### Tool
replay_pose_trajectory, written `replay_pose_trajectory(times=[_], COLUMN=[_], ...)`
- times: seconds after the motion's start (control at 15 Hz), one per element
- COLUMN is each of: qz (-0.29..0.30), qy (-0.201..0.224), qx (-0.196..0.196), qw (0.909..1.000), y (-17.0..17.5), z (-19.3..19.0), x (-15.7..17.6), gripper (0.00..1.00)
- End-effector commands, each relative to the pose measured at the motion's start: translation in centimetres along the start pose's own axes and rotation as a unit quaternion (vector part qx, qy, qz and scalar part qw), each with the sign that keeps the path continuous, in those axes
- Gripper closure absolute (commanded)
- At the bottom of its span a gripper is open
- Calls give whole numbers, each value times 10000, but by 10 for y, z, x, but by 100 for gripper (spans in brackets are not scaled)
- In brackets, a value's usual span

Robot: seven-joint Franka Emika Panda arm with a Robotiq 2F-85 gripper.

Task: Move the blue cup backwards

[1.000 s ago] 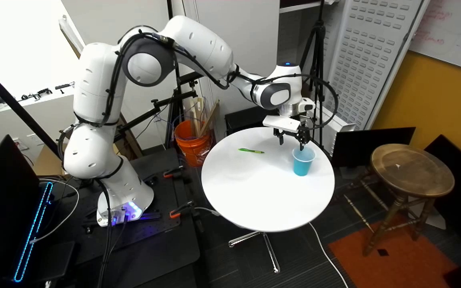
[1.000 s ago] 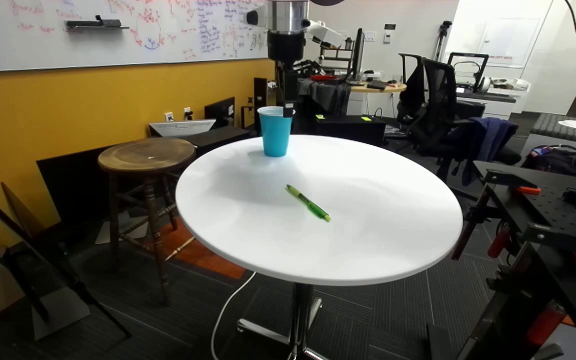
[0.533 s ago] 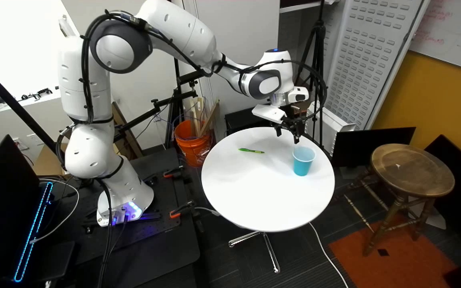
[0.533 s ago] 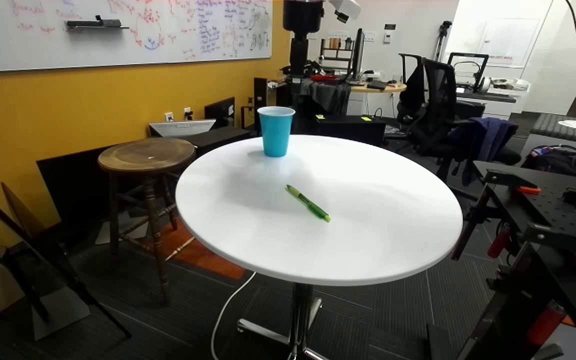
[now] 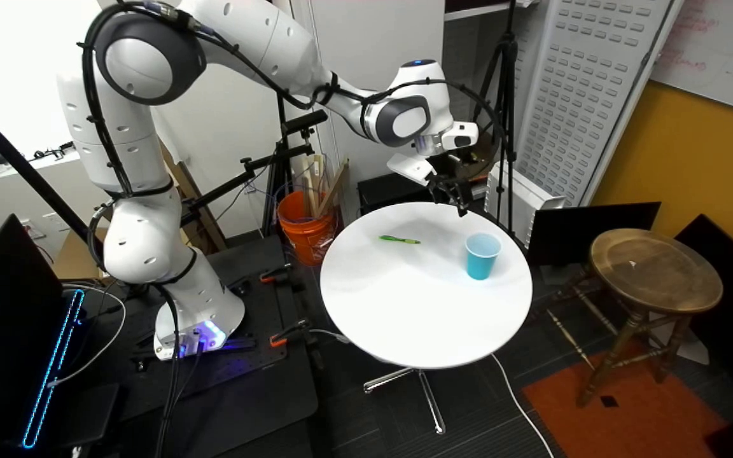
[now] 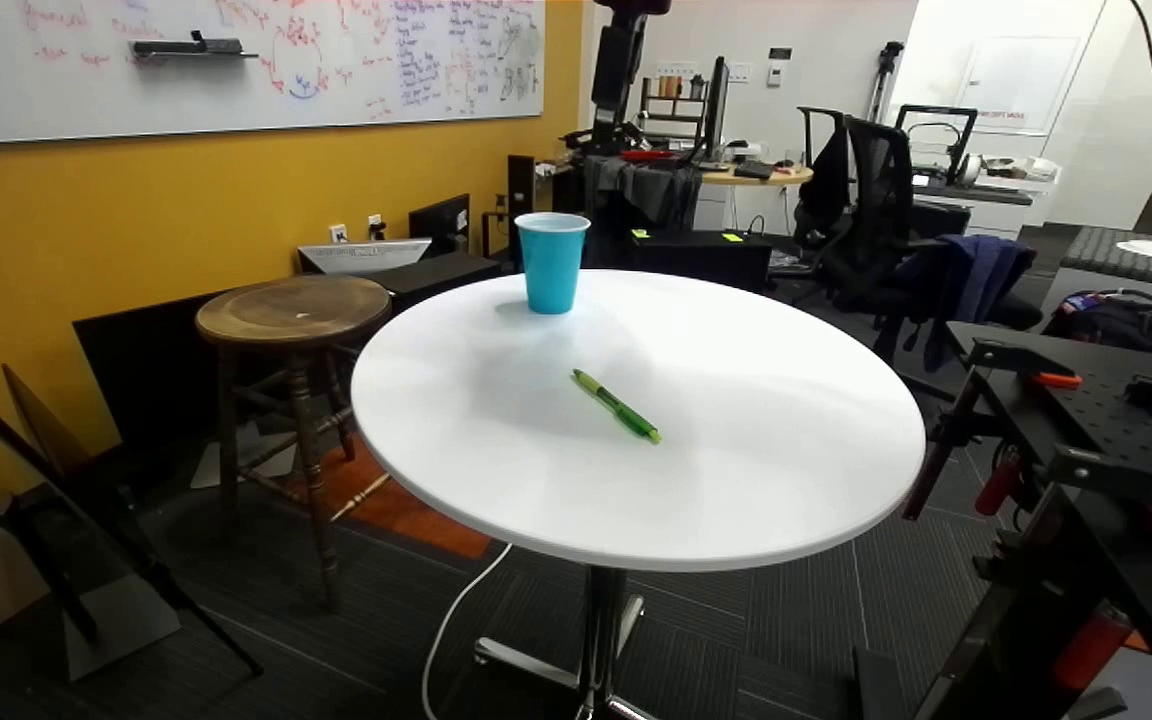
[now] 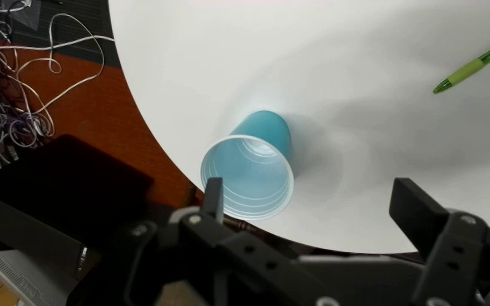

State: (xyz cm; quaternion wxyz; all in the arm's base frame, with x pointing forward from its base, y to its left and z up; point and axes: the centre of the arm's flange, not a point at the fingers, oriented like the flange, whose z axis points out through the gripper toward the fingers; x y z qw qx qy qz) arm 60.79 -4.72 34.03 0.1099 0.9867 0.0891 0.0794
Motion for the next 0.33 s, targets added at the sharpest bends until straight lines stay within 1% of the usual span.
replay_pose_trajectory(times=[0.0,0.27], qz=[5,4], qy=[13,17], qx=[1,5], qw=[10000,10000], y=[0,-1], z=[-2,-3], x=[-2,-4], gripper=[0,0])
